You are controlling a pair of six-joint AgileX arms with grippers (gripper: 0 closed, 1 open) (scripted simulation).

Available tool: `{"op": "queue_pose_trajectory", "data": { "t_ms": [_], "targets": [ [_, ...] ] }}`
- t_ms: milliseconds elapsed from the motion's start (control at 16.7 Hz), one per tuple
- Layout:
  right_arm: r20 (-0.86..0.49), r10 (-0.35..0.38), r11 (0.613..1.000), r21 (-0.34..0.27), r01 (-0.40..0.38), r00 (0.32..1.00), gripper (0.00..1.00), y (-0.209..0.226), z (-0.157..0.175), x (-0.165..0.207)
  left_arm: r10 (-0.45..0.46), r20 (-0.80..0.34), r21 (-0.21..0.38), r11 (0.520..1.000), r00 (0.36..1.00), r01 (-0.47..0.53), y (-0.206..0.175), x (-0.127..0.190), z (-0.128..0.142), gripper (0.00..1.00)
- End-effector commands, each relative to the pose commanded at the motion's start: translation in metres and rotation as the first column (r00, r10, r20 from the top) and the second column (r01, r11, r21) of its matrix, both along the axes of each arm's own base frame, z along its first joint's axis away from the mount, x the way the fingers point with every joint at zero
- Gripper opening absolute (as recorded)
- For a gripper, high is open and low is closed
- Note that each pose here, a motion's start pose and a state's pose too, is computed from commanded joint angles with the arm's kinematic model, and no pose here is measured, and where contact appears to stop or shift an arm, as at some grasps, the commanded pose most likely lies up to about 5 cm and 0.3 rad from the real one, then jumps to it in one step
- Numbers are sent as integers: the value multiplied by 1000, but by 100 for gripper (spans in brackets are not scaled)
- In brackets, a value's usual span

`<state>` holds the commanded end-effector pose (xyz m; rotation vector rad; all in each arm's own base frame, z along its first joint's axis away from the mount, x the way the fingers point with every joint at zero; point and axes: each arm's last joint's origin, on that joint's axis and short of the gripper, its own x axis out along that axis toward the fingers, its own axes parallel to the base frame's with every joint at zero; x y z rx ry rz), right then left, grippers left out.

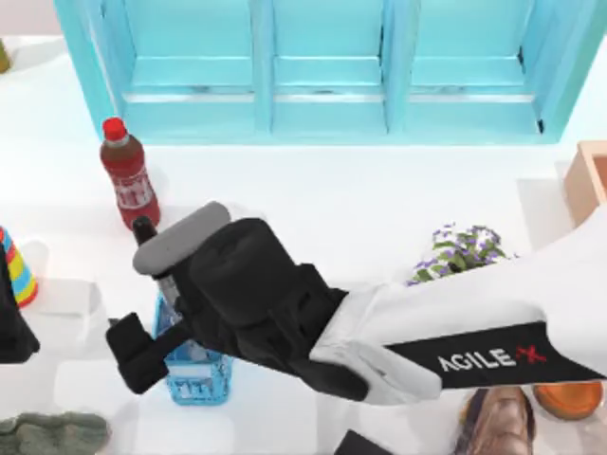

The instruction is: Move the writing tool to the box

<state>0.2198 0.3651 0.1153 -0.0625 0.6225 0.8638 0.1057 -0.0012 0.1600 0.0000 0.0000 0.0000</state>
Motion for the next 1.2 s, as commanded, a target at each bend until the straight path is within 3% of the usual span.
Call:
{"op": "queue_pose_trajectory", "data": {
  "t_ms": [540, 1020, 1200],
  "targets": [
    [0, 5, 1000, 3, -5, 1000, 0, -6, 13, 3, 0, 0, 0, 1000, 1000, 0, 0, 0, 0, 100],
    [27, -2, 1000, 27, 2, 1000, 0, -105, 130, 9, 0, 0, 0, 1000, 1000, 0, 0, 0, 0, 100],
    [10, 0, 1000, 15, 0, 1000, 0, -139, 149, 1, 0, 0, 0, 1000, 1000, 0, 0, 0, 0, 100]
  ]
}}
